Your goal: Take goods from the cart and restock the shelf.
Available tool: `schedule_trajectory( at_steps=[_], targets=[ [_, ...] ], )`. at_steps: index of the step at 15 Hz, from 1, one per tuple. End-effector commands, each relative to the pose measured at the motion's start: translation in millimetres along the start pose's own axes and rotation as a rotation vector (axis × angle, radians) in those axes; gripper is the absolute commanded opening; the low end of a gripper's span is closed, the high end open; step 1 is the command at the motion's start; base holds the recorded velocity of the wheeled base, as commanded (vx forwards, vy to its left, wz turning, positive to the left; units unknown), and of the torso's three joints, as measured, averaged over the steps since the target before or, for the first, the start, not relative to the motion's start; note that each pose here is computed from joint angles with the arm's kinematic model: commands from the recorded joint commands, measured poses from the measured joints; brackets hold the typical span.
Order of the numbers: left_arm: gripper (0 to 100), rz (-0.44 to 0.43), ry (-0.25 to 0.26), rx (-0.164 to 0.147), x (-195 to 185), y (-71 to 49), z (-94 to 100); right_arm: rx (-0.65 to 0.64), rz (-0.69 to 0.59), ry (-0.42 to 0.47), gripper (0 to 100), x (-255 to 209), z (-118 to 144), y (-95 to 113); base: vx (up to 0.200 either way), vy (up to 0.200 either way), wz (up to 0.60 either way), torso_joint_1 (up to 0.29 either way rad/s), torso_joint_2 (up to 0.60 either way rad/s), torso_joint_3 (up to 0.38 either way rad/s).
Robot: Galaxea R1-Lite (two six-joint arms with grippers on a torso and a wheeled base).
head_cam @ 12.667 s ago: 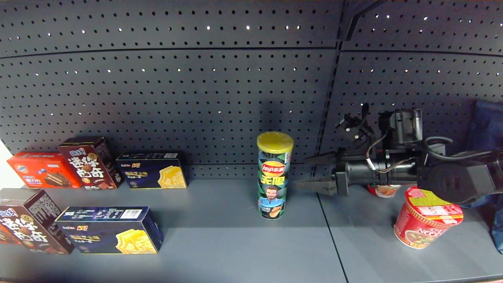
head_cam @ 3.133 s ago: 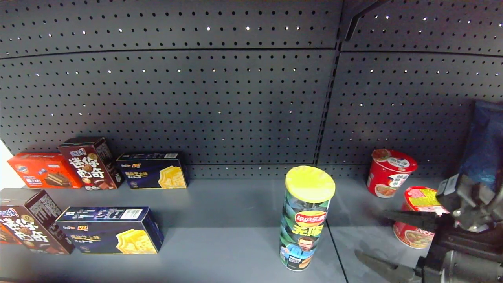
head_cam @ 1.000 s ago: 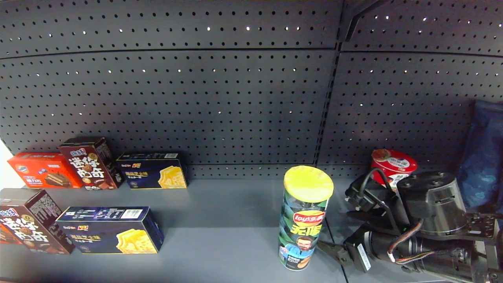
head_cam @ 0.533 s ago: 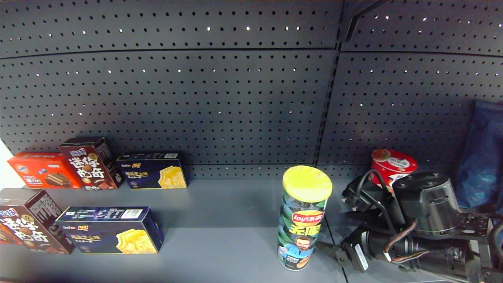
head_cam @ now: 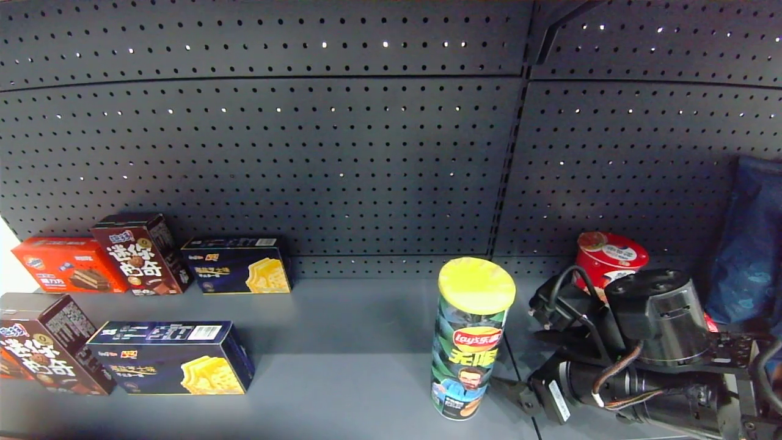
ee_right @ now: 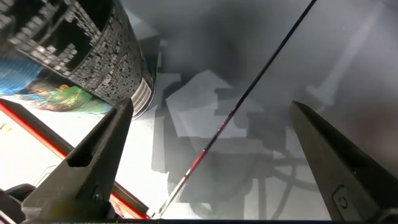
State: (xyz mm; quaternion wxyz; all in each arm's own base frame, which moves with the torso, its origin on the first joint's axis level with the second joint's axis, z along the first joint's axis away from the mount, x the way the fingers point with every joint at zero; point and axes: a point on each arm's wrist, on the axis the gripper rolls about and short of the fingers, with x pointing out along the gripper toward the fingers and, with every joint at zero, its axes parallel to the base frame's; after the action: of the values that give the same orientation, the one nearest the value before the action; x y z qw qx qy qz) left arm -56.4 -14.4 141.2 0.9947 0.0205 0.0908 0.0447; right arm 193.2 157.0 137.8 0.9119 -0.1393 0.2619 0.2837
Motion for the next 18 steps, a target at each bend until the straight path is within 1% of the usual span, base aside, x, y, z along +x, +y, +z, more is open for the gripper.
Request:
schedule_trajectory(
  at_steps=[1, 8, 9, 10, 11, 12, 13, 14, 15, 16, 17, 18],
  targets=[
    [0, 0.001, -0.001, -0.001, 0, 0.0, 0.8, -0.002, 0.000, 0.010, 100, 5, 0, 1, 0.000, 0.000, 0.00, 0.000, 0.00, 0.000],
    [0, 0.001, -0.003, -0.001, 0, 0.0, 0.9, -0.002, -0.004, 0.014, 100, 7, -1, 1, 0.000, 0.000, 0.00, 0.000, 0.00, 0.000],
    [0, 0.001, -0.010, 0.000, -1, 0.1, 1.9, 0.001, -0.005, 0.001, 100, 3, 0, 0, 0.000, 0.000, 0.00, 0.000, 0.00, 0.000],
    [0, 0.003, -0.030, 0.004, -1, 0.1, 4.6, 0.003, -0.007, -0.015, 100, -1, 3, -1, 0.000, 0.000, 0.00, 0.000, 0.00, 0.000],
    [0, -0.010, -0.097, 0.013, -4, 0.8, 13.6, 0.015, -0.010, -0.052, 100, -11, 7, -3, 0.000, 0.000, 0.00, 0.000, 0.00, 0.000],
    [0, -0.031, -0.139, 0.019, -7, 1.5, 19.9, 0.023, -0.009, -0.079, 100, -20, 9, -4, 0.000, 0.000, 0.00, 0.000, 0.00, 0.000],
    [0, -0.049, -0.162, 0.025, -10, 2.2, 26.3, 0.027, -0.008, -0.091, 100, -25, 8, -5, 0.000, 0.000, 0.00, 0.000, 0.00, 0.000],
    [0, -0.113, -0.178, 0.032, -14, 5.5, 43.8, 0.029, -0.006, -0.116, 100, -37, 5, -6, 0.000, 0.000, 0.00, 0.000, 0.00, 0.000],
    [0, -0.172, -0.183, 0.039, -13, 8.1, 58.4, 0.031, -0.001, -0.128, 100, -47, 1, -6, 0.000, 0.000, 0.00, 0.000, 0.00, 0.000],
    [0, -0.229, -0.174, 0.047, -11, 9.9, 69.1, 0.029, 0.011, -0.140, 100, -54, -3, -6, 0.000, 0.000, 0.00, 0.000, 0.00, 0.000],
    [0, -0.268, -0.154, 0.053, -5, 10.7, 77.0, 0.029, 0.019, -0.150, 100, -59, -6, -6, 0.000, 0.000, 0.00, 0.000, 0.00, 0.000],
    [0, -0.322, -0.150, 0.055, 2, 10.8, 84.8, 0.031, 0.021, -0.167, 100, -65, -6, -6, 0.000, 0.000, 0.00, 0.000, 0.00, 0.000]
  ],
)
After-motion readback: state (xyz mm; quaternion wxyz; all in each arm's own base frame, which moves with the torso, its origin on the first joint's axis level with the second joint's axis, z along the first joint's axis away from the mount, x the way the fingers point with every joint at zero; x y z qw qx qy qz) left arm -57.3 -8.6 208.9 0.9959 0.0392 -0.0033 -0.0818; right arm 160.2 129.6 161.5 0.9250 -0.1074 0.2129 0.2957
